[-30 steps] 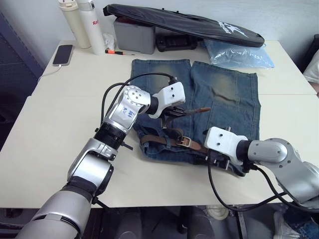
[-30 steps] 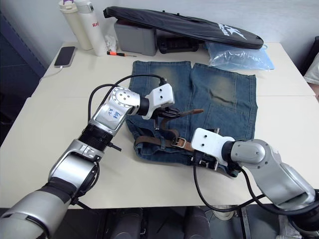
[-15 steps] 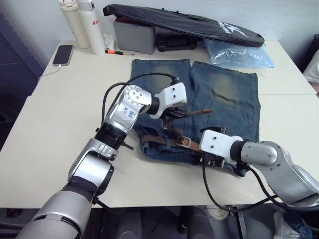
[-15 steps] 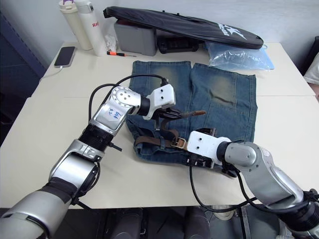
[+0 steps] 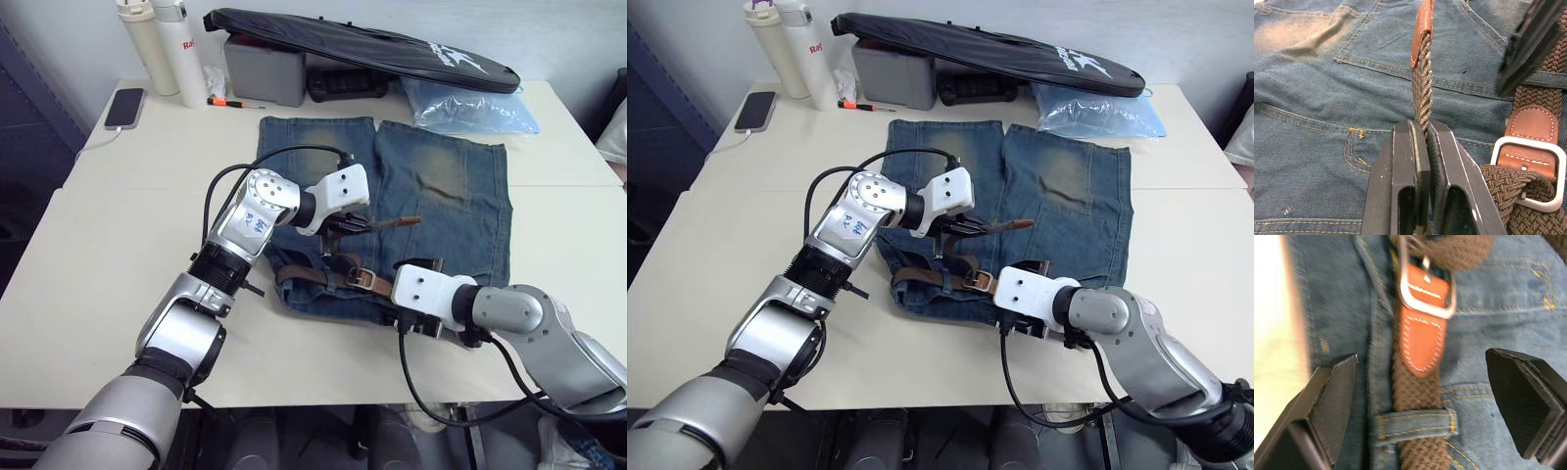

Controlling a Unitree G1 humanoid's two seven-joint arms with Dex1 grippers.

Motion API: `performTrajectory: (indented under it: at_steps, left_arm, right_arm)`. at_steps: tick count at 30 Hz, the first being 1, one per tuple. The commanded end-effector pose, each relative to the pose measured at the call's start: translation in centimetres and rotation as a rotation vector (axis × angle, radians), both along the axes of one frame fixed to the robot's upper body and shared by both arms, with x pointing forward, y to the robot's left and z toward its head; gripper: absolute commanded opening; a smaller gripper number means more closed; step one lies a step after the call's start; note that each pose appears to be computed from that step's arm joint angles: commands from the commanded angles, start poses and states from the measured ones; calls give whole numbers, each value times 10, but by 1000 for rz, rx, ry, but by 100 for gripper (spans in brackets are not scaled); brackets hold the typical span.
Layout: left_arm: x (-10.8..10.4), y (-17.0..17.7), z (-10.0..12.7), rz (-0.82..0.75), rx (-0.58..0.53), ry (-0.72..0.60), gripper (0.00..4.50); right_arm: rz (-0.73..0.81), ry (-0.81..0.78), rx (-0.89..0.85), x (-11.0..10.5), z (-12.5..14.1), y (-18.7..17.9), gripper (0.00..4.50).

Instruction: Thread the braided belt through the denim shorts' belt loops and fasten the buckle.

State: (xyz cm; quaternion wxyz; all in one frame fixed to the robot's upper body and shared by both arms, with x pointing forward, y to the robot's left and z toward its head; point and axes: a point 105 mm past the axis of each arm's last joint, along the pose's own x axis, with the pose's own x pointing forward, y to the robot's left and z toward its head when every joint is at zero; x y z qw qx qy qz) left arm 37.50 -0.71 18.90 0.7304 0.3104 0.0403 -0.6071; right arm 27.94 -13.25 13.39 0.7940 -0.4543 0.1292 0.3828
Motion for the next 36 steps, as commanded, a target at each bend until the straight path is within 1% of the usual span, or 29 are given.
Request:
performTrajectory:
  at_steps: [1, 6, 8, 16, 20, 25, 26, 28, 32, 34, 35, 36]
  left_arm:
    - [-6, -4, 14, -36, -31, -40, 0]
    - [-10, -7, 17, -53, -39, -33, 0]
    - [-9, -7, 17, -52, -36, -36, 0]
    - [-5, -2, 21, -41, -30, -57, 0]
    - [-3, 5, 15, -26, -9, -46, 0]
    - [-2, 8, 13, -29, 7, -43, 0]
    - [-1, 8, 12, -32, 15, -43, 0]
    - [-1, 10, 10, -38, 37, -52, 0]
    - [3, 16, 8, -42, 77, -73, 0]
    - [5, 20, 6, -44, 98, -82, 0]
    - [5, 22, 5, -47, 110, -84, 0]
    - [5, 23, 5, -50, 117, -84, 0]
  right_arm:
    - [6, -111, 9, 8, 19, 4, 443]
    - [1, -165, 14, 14, 28, 6, 443]
    - [-4, -180, -3, 17, 25, 4, 443]
    - [-60, -153, 0, 16, 20, -5, 443]
    - [-116, -140, -2, 13, 18, -15, 443]
    - [-126, -140, 20, 11, 16, -11, 443]
    - [-128, -145, 31, 12, 16, -10, 421]
    - [-132, -155, 47, 13, 18, -8, 359]
    - [-138, -169, 67, 15, 19, -6, 177]
    - [-151, -184, 88, 18, 22, -5, 61]
    - [-161, -194, 97, 19, 24, -6, 18]
    - [-167, -201, 102, 21, 25, -6, 3]
